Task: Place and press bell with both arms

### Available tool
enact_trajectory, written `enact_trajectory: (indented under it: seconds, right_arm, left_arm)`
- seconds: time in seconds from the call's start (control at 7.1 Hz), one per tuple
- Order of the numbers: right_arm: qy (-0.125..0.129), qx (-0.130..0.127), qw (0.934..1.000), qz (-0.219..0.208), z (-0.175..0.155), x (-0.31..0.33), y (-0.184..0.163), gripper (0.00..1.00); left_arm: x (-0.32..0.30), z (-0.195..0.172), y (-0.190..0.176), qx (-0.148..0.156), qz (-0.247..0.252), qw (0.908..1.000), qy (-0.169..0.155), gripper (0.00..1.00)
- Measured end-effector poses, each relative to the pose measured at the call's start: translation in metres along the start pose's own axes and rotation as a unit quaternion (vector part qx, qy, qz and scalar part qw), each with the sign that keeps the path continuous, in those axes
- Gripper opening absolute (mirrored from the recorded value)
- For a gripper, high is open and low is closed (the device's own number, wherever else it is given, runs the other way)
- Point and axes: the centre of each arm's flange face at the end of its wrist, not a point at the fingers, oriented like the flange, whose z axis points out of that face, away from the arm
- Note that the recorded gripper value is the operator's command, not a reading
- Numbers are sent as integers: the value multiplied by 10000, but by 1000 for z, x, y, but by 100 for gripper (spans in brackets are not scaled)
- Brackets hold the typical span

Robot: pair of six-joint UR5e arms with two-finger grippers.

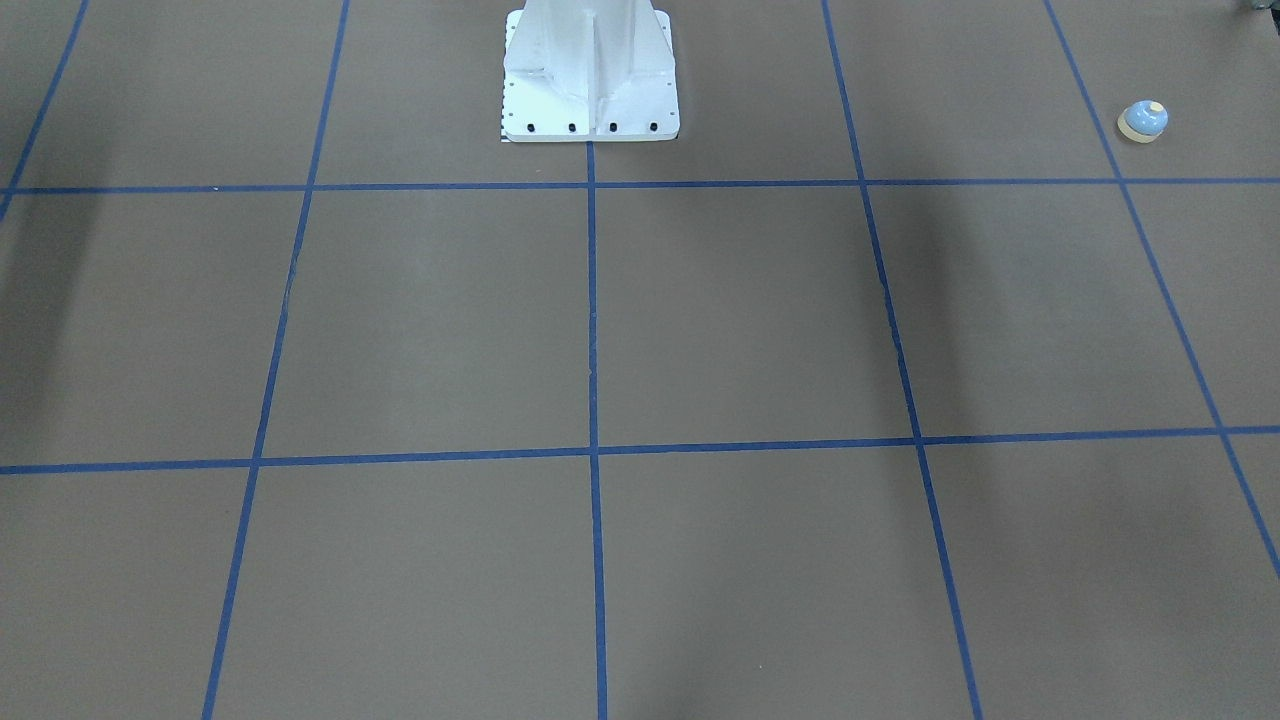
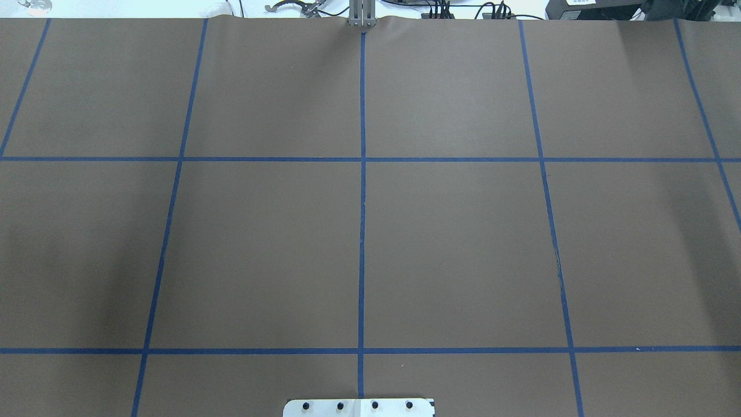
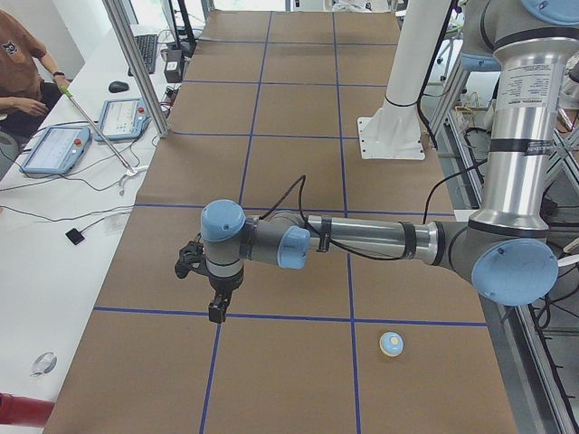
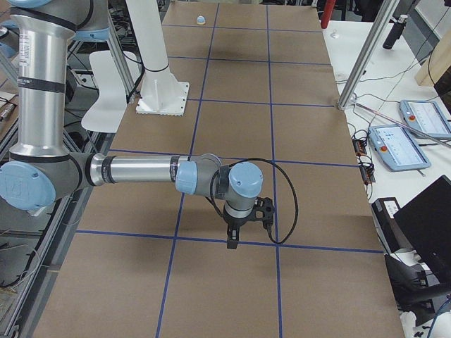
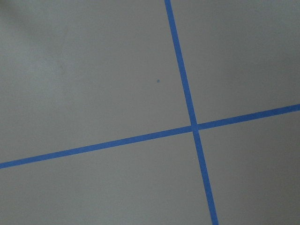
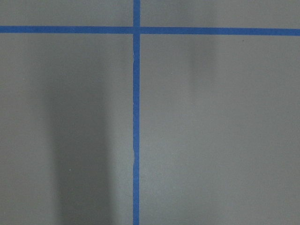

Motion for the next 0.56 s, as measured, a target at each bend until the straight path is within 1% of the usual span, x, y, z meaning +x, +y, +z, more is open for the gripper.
enact_trajectory:
  seconds: [0.56]
  right_arm:
    - [-5,10,10000,10,-1,0,-3,100]
  left_arm:
    - [-1,0,2,3,-6,10000,-4,100]
